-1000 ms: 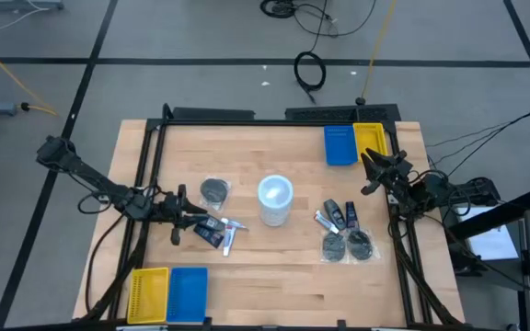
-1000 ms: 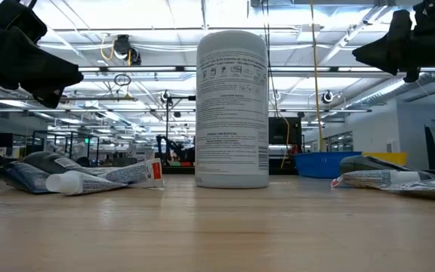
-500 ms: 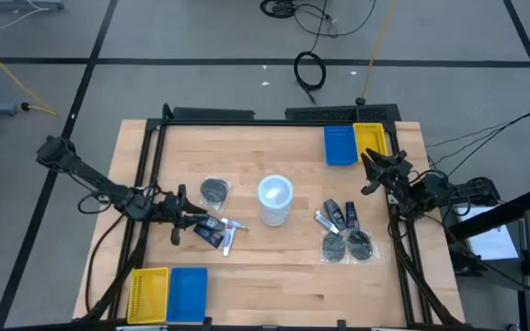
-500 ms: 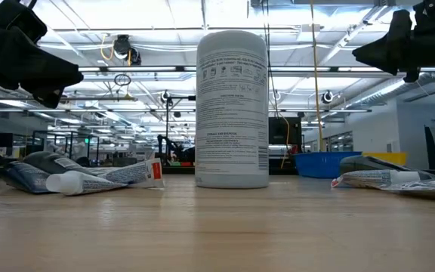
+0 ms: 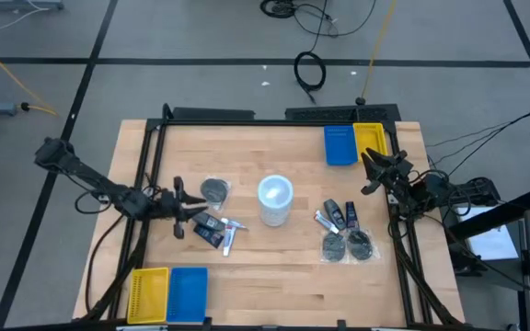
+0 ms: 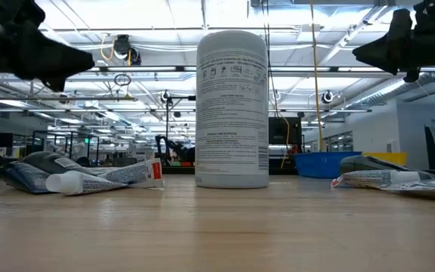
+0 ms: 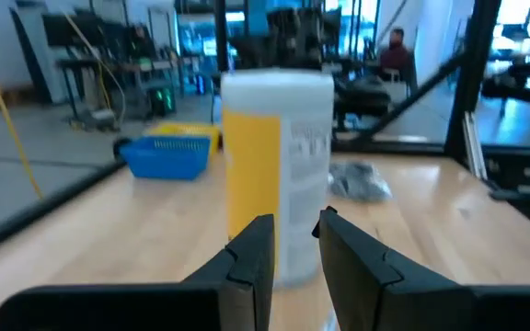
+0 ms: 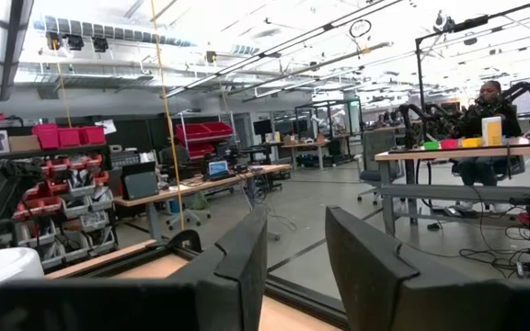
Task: Pick & Place Travel size toiletries
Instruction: Put the right black roll-on bottle into the bottom yellow bin
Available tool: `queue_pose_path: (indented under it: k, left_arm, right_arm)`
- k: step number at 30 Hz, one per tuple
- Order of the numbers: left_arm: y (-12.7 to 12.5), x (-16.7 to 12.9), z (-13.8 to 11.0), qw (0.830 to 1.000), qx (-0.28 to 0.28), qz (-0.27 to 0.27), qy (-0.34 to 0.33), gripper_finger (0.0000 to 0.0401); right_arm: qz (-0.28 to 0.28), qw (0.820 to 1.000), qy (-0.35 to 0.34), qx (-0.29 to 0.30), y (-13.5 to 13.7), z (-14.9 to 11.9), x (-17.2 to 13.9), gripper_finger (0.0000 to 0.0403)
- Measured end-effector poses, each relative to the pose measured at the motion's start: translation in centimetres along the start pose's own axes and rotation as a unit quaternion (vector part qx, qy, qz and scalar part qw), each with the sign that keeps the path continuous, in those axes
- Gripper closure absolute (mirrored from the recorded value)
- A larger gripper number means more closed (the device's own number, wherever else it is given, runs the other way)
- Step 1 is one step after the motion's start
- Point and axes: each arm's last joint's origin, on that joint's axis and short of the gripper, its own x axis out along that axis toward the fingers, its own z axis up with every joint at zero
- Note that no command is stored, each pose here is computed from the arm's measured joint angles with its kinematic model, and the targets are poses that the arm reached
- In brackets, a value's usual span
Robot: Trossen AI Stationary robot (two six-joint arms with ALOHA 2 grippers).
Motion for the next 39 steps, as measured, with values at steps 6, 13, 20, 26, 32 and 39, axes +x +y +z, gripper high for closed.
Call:
queue_pose_path:
  k: [6, 13, 20, 26, 32, 39]
  left_arm:
    - [0.2, 0.0, 1.2, 0.998, -0.021, 0.009, -0.052, 0.0313]
    - [0.8, 0.0, 1.9, 0.992, -0.063, 0.063, -0.086, 0.0313]
    - [2.3, 0.3, 2.0, 0.976, -0.076, 0.181, -0.09, 0.0313]
    - [2.7, 0.6, 2.1, 0.974, -0.108, 0.17, -0.102, 0.0313]
    - [2.7, 0.7, 2.7, 0.975, -0.138, 0.11, -0.132, 0.0313]
    - [2.6, 0.7, 2.8, 0.976, -0.141, 0.099, -0.137, 0.0313]
  right_arm:
    - [0.022, 0.997, -0.004, 0.071, 0.1, 0.1, 0.0, 0.0298]
    - [0.113, 0.974, -0.046, 0.191, 0.5, 1.2, 0.0, 0.0298]
    - [0.131, 0.98, 0.064, 0.132, 2.9, 1.0, 1.6, 0.0298]
    - [0.145, 0.958, 0.236, 0.069, 6.5, 1.7, 4.2, 0.0298]
    - [0.17, 0.908, 0.381, 0.028, 10.3, 2.4, 6.7, 0.0298]
    - [0.113, 0.835, 0.538, 0.013, 12.9, 1.3, 8.1, 0.0298]
